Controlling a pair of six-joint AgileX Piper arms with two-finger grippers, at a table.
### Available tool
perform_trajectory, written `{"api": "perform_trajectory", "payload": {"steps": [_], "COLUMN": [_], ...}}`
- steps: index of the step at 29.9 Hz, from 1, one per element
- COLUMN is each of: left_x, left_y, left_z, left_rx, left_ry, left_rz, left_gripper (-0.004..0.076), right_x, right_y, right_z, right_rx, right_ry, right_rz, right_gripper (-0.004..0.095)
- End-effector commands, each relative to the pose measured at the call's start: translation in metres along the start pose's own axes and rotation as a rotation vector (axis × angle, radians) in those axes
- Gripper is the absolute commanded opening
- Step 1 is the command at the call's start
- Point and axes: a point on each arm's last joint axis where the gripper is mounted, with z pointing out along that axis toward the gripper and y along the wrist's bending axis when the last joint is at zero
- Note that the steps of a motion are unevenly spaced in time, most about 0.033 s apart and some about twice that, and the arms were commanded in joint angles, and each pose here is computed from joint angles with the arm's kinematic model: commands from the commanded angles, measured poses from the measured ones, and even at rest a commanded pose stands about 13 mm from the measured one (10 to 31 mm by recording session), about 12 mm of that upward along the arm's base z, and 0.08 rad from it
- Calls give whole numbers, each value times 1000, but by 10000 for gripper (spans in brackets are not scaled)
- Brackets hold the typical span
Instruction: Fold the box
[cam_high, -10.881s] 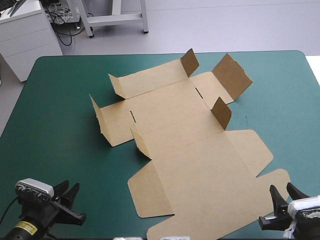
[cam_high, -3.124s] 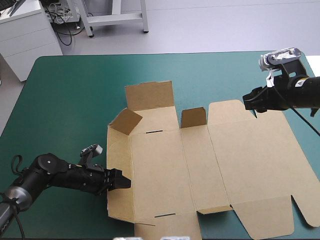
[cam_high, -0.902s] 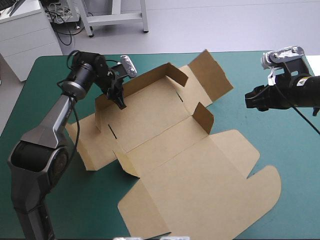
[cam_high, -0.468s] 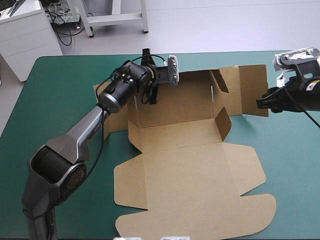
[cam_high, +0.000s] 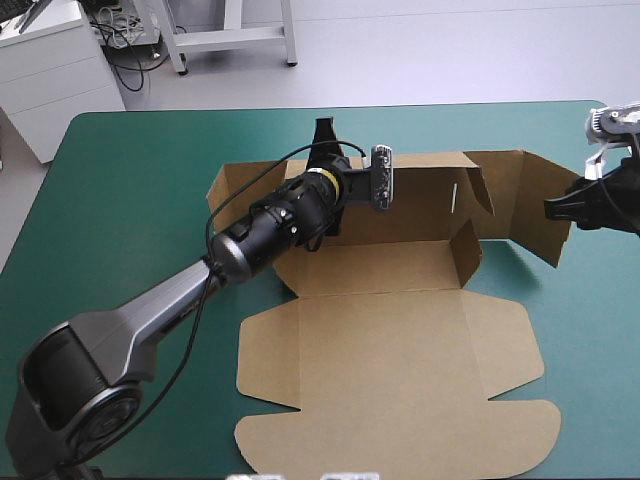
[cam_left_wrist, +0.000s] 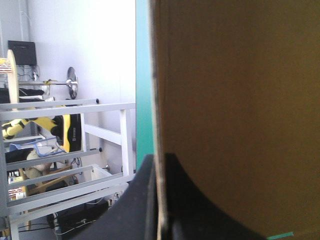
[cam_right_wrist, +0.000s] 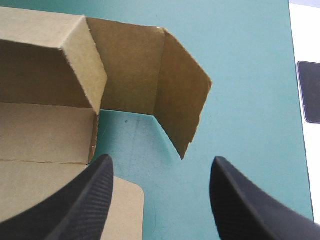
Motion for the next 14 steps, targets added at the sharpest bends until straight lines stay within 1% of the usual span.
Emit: {"api": "perform_trajectory", "payload": {"steps": [1,4,9,11,14], "left_x": [1,2,0,-6,-12], "left_y": [13,-3,-25,-30,-30], "left_z": [-48,-56,-59,-61,-63], "left_rx": [-161,-171,-176,-186,-232], "left_ry": [-131,-173,-123,-137,-152], "left_rz": [-3,-7,1,12,-50], "left_gripper": [-32,-32,-32,-32,-32], "right_x": [-5,-8,-13,-16,-24], "right_y": [-7,-11,-19,-22,-25], "right_z": [-15,-11,3,8,16], "right_rx": [36,36,18,7,-10], "right_ry": [-84,-99,-88,-77,-78], "right_rz": [25,51,91,108,121], "right_gripper": [528,528,528,528,528]}}
